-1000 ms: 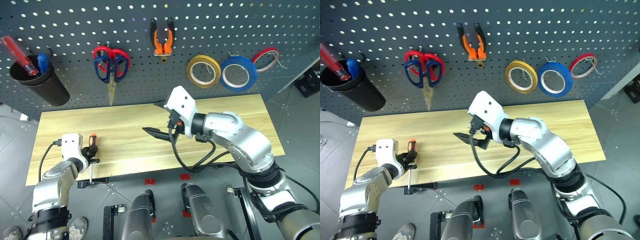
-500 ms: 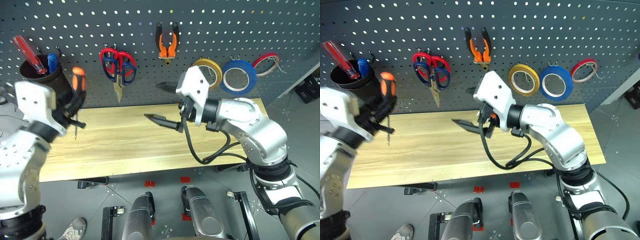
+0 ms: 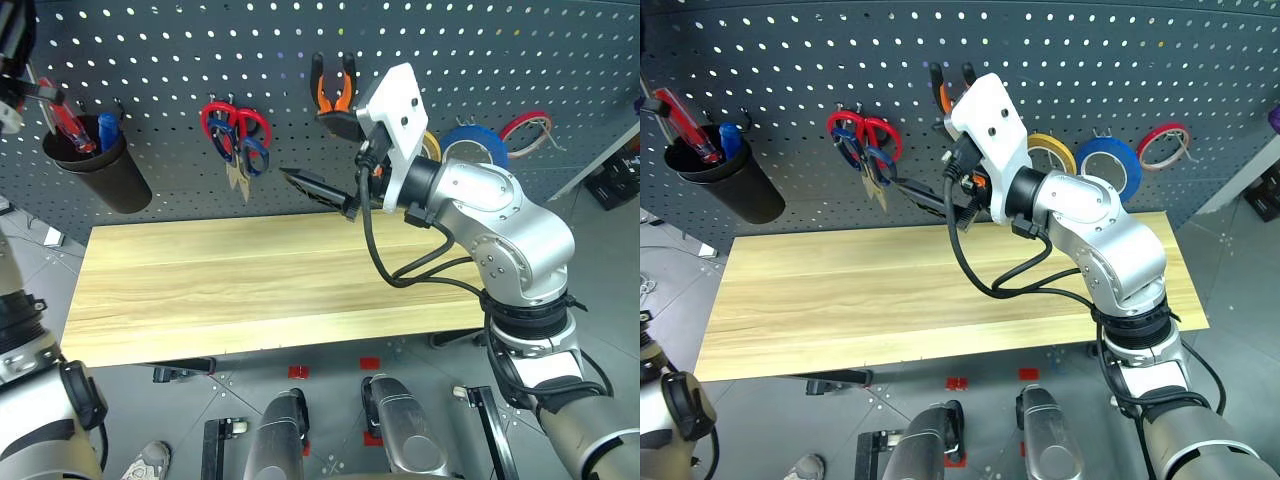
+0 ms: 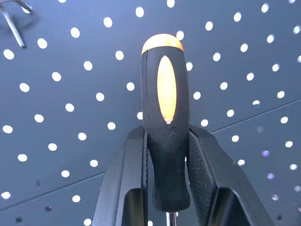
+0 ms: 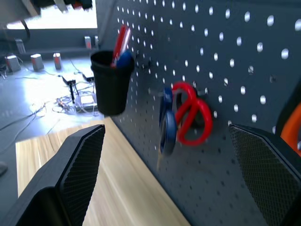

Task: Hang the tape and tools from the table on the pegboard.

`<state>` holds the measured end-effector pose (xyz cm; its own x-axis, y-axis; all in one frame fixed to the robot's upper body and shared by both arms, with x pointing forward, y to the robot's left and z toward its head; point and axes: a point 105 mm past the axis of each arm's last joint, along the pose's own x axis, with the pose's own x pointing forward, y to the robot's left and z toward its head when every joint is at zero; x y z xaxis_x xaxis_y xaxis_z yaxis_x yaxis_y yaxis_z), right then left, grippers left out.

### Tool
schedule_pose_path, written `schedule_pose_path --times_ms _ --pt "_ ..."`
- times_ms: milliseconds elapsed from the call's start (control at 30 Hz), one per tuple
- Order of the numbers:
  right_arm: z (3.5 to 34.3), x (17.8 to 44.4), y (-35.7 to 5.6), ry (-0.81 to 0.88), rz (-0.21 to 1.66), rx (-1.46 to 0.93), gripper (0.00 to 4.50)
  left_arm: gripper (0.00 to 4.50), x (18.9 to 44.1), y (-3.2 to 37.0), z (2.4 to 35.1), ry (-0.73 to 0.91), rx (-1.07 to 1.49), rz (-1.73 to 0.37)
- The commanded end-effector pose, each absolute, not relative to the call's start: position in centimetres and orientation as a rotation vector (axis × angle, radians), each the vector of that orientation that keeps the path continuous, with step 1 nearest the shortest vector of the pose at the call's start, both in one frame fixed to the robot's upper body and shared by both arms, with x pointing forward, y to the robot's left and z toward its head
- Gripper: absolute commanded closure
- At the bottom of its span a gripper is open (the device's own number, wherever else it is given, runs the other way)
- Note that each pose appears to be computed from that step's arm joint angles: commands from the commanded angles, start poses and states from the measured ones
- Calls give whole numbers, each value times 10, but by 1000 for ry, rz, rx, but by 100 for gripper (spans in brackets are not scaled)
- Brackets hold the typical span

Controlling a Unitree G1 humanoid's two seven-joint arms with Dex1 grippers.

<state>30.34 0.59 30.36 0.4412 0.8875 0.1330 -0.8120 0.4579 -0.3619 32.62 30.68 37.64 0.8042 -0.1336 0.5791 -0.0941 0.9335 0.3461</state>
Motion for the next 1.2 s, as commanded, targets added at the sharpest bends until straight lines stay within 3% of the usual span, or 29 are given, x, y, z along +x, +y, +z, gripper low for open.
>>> schedule_pose_path --times_ms 33,133,433,633,767,867,1000,1200 --pt "315 297 4 -375 1071 -247 0 370 320 308 381 -711 428 18" --pt "314 294 5 -377 1083 -245 0 370 318 318 370 -713 396 73" --pt "307 291 2 -358 1115 -240 0 95 285 326 370 -799 330 216" --pt "301 291 -11 -359 1115 -201 0 95 290 310 352 -641 263 328" --pt "264 281 -21 -321 1125 -165 0 95 293 249 318 -537 277 57" --pt "238 281 -28 -305 1069 -135 0 95 289 229 291 -448 282 -57" --pt "187 308 -56 -249 829 -134 0 95 284 221 237 -289 237 -89" --pt "140 337 -95 -192 571 -126 0 95 275 240 177 -164 205 21"
